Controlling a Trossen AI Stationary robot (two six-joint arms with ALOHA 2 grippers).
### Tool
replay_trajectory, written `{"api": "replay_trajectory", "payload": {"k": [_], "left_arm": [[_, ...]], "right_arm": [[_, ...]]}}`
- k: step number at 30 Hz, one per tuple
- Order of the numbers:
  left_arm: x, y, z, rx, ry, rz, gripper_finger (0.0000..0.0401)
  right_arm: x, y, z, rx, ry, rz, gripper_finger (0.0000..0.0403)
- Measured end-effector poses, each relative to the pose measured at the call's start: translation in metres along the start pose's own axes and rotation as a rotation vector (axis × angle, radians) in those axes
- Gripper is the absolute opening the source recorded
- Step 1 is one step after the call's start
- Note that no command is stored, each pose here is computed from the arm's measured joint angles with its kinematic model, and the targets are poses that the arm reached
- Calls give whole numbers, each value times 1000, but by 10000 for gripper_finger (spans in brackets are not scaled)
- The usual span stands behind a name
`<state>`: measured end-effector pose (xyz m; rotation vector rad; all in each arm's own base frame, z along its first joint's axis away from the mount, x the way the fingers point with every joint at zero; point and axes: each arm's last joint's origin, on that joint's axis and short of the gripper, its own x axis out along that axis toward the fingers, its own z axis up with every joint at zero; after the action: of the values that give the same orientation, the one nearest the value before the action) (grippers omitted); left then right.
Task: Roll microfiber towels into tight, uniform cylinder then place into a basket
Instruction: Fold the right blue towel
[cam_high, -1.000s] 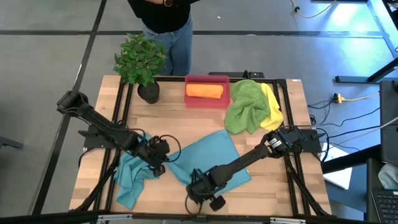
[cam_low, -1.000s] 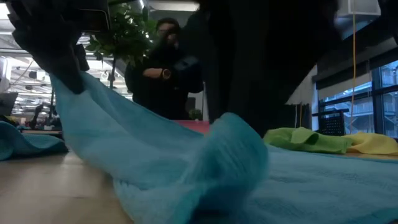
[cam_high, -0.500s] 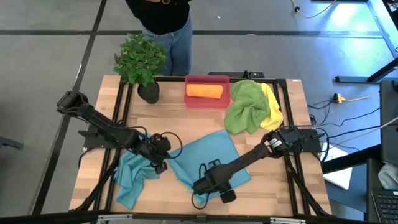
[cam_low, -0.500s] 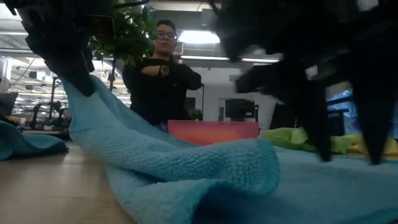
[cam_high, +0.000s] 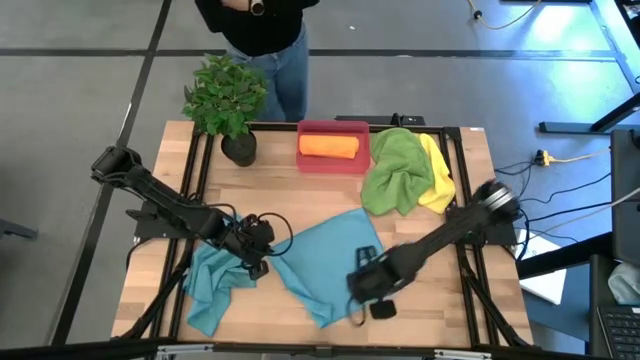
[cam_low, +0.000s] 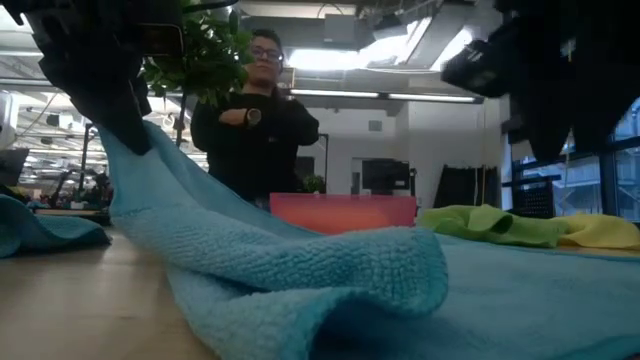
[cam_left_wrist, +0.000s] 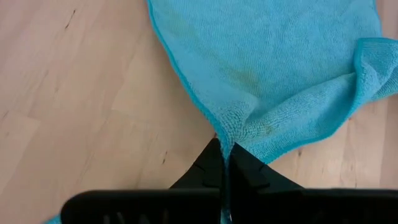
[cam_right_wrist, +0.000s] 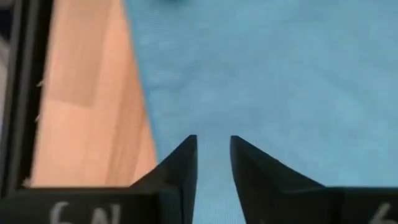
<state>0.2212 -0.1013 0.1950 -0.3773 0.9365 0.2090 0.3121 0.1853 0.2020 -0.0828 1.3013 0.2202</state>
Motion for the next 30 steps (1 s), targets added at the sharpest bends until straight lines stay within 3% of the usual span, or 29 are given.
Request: {"api": "replay_trajectory", "payload": {"k": [5,8,12,20,26,30], "left_arm": [[0,1,1,14,-32,32,0],[0,1,1,26,-43,42,0],[0,1,1,26,-43,42,0],[0,1,1,25,-44,39,0],[-2,-7,-3,8,-50,-4,0],[-4,-11,-7,-50,-71,-1,0]], "right_arm": [[13,-23,-59,216,-129,4,65],[32,-31,-88,342,-120,38,52],[47,-40,-110,448,-96,2,40],[49,-75,-103,522,-149,-137,26],[45,-120,-94,545,-157,-220,14],[42,-155,-96,554,-152,-333,10]]}}
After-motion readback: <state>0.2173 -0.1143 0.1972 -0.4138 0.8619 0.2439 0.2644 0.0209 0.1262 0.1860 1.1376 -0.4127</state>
